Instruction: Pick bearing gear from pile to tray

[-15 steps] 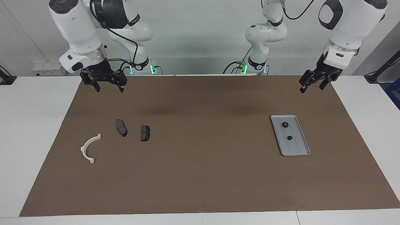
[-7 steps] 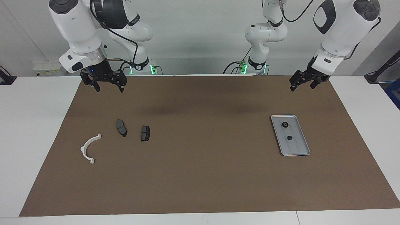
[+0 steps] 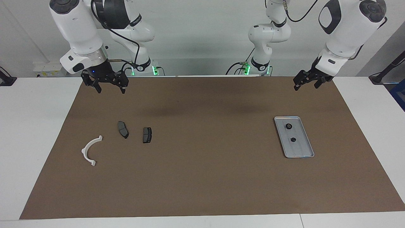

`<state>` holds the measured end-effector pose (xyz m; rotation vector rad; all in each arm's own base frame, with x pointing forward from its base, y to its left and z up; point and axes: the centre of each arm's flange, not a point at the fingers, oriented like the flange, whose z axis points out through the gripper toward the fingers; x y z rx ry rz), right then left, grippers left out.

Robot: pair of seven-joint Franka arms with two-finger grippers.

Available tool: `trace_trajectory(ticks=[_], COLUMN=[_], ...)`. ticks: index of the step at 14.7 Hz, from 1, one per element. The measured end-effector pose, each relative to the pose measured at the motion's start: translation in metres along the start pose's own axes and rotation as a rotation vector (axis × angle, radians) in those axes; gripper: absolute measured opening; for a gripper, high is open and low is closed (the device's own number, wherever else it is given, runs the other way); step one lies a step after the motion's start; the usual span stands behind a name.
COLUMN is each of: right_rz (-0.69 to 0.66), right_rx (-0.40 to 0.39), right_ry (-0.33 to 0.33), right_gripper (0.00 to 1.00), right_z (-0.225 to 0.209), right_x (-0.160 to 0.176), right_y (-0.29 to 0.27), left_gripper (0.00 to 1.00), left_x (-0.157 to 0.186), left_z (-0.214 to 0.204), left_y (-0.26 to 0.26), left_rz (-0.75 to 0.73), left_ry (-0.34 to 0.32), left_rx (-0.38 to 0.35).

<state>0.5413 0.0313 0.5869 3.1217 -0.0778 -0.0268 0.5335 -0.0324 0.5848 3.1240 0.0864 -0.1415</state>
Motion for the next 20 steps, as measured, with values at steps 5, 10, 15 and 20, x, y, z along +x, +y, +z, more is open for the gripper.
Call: trace_trajectory(ticks=[5, 10, 15, 20], right_rz=[0.000, 0.000, 0.000, 0.000], right_rx=[0.000, 0.000, 0.000, 0.000], right_ry=[0.000, 0.000, 0.000, 0.000], right_gripper=[1.00, 1.00, 1.00, 1.00], right_z=[0.0000, 0.0000, 0.0000, 0.0000], right_x=[0.0000, 0.0000, 0.0000, 0.0000], right_y=[0.0000, 0.0000, 0.0000, 0.0000], left_gripper=[1.00, 1.00, 1.00, 1.00], left_x=[0.0001, 0.0001, 0.0004, 0.0048], left_z=[-0.0002, -0.0003, -0.0009, -0.0049], left_y=[-0.0008, -0.0004, -0.0004, 0.0002], left_rz=[0.005, 0.007, 0.008, 0.010], left_ry=[0.001, 0.002, 0.006, 0.048], left_rx=[0.007, 0.008, 0.007, 0.003])
